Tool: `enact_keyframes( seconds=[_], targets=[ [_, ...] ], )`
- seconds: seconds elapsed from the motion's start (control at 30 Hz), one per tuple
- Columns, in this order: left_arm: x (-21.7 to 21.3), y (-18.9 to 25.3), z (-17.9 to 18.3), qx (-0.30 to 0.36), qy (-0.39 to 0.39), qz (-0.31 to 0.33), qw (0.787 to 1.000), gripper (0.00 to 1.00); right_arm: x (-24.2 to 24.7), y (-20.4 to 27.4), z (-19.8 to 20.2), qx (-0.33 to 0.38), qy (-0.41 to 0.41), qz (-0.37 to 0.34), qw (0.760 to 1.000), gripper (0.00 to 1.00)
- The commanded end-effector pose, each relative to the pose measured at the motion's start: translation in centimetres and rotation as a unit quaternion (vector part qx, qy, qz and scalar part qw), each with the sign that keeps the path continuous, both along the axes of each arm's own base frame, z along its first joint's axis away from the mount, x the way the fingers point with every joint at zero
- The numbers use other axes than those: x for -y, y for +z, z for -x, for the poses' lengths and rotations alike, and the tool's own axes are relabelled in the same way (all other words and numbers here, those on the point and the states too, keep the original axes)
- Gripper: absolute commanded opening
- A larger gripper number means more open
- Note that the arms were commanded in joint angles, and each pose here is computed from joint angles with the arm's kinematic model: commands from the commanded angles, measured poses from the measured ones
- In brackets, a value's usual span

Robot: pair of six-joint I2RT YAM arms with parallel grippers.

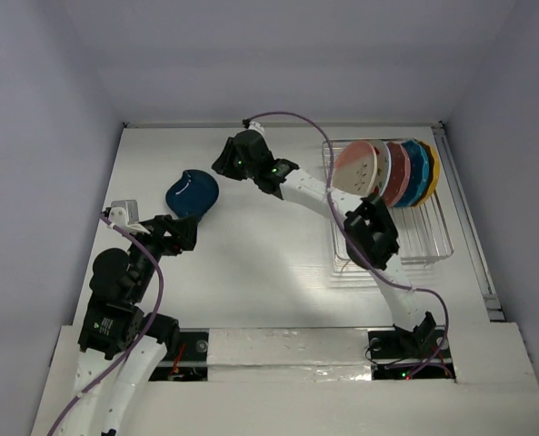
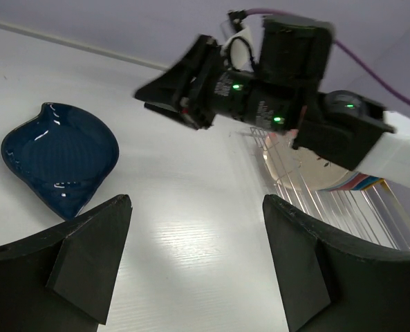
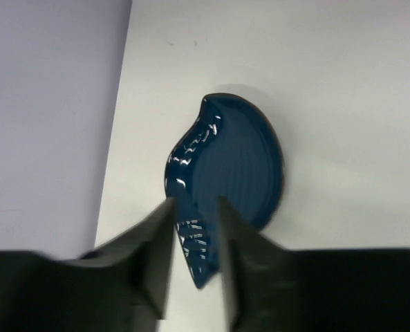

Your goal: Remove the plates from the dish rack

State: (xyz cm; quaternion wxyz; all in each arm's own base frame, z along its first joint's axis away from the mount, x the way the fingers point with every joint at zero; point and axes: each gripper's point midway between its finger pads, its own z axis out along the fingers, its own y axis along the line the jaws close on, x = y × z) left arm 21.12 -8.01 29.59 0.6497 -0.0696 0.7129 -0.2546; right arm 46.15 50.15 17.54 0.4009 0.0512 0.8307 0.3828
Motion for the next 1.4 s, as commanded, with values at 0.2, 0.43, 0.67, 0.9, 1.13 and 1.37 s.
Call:
enact_keyframes(
  seconds=[0.2,0.43,0.67,0.9,1.13,1.37],
  targets=[
    [0.4,0.7,-0.2,0.011,-0.008,0.001,1.0,0.3,14.2,10.7,2.5,0.161,-0.094,0.158,0.97,0.0],
    [0.2,0.7,-0.5,0.01,-0.001,0.001,1.0,0.09,33.4,10.1,6.3,0.124,-0.219,0.281,0.926,0.14],
    [0.4,0.4,-0.7,0.004,-0.007,-0.004,1.0,0.38,41.9,11.2,9.1,0.122,-0.28,0.264,0.915,0.6],
    [0.5,0.2,-0.8,0.001,-0.01,-0.004,1.0,0.53,43.9,9.3,7.4,0.1,-0.285,0.256,0.918,0.59],
    [0.6,0.1,-0.9,-0.001,-0.012,-0.005,1.0,0.59,43.4,6.2,4.4,0.076,-0.267,0.24,0.93,0.57],
    [0.6,0.2,-0.9,0.001,-0.013,-0.005,1.0,0.59,43.5,4.1,2.4,0.059,-0.269,0.252,0.928,0.52]
  ],
)
